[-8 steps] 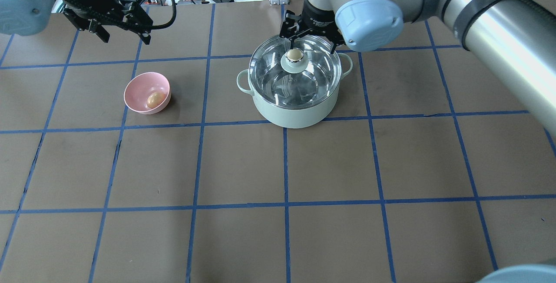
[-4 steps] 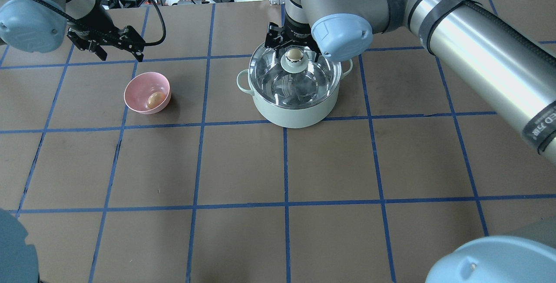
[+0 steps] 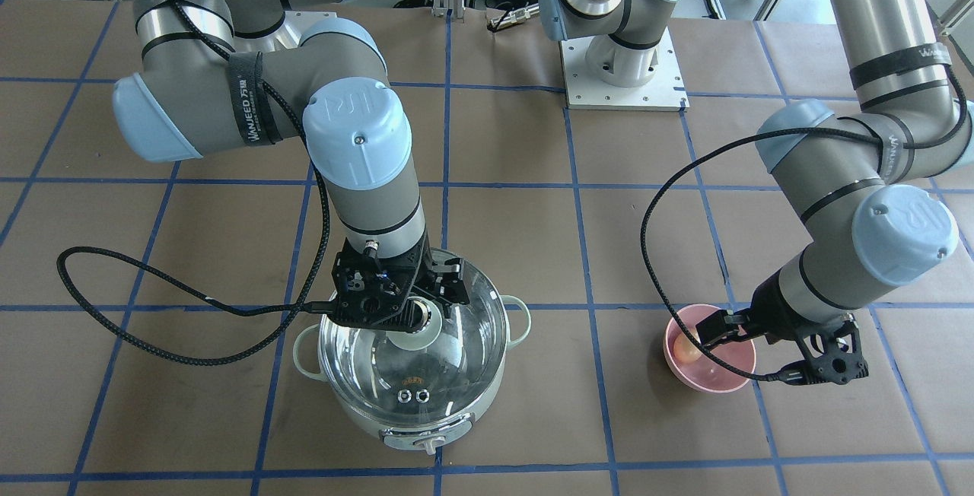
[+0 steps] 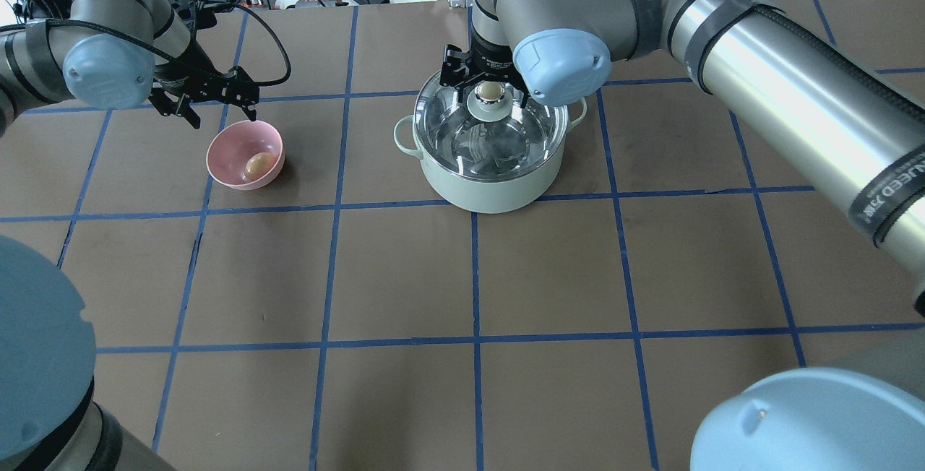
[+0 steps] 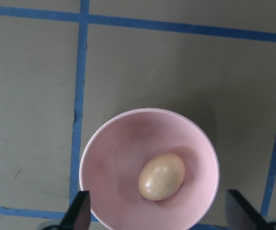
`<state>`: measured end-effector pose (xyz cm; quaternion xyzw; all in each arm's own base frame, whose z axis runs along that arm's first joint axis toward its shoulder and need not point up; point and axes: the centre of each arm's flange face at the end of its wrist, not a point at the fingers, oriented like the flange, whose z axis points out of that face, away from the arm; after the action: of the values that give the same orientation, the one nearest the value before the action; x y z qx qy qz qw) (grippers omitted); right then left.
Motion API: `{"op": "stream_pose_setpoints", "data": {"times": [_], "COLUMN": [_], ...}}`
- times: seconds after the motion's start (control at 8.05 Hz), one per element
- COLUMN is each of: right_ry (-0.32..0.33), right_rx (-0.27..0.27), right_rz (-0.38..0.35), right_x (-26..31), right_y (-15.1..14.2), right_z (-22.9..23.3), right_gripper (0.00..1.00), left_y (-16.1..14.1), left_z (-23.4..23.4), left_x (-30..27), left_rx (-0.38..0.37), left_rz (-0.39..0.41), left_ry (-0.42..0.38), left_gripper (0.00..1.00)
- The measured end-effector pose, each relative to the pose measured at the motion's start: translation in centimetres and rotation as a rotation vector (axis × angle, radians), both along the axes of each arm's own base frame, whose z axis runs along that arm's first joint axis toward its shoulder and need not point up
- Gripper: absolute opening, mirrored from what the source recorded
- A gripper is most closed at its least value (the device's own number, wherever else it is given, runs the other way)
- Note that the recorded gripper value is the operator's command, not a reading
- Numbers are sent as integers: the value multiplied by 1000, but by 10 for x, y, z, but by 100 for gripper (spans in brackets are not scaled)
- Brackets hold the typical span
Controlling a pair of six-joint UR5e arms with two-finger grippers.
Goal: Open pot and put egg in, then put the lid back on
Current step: 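Grasp the lid knob with the right gripper while the left gripper lowers onto the egg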
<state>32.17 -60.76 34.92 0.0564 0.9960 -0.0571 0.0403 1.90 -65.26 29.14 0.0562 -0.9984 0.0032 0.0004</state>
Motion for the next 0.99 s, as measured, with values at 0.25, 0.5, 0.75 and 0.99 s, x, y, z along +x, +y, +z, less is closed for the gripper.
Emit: {"op": "stream_pose_setpoints", "data": {"times": [0.25, 0.5, 0.75, 0.99], "right_ry": [0, -5, -8, -9], "right_rx": [1, 4, 7, 10], "right_rz": [2, 6, 16, 22], "right_x": [1, 1, 1, 1], "right_y": [-1, -1, -1, 0], "right_z": [-4, -5, -5, -4], "right_gripper": [69, 39, 9, 0], "left_y": [6, 11, 10, 8], "left_z": [-26, -40, -50, -63], "left_x": [-2, -2, -2, -2], "left_rx": [41, 56, 61, 76], "left_rz": [50, 59, 61, 62], "left_ry": [15, 14, 13, 21], "left_gripper": [100, 89, 91, 96]}}
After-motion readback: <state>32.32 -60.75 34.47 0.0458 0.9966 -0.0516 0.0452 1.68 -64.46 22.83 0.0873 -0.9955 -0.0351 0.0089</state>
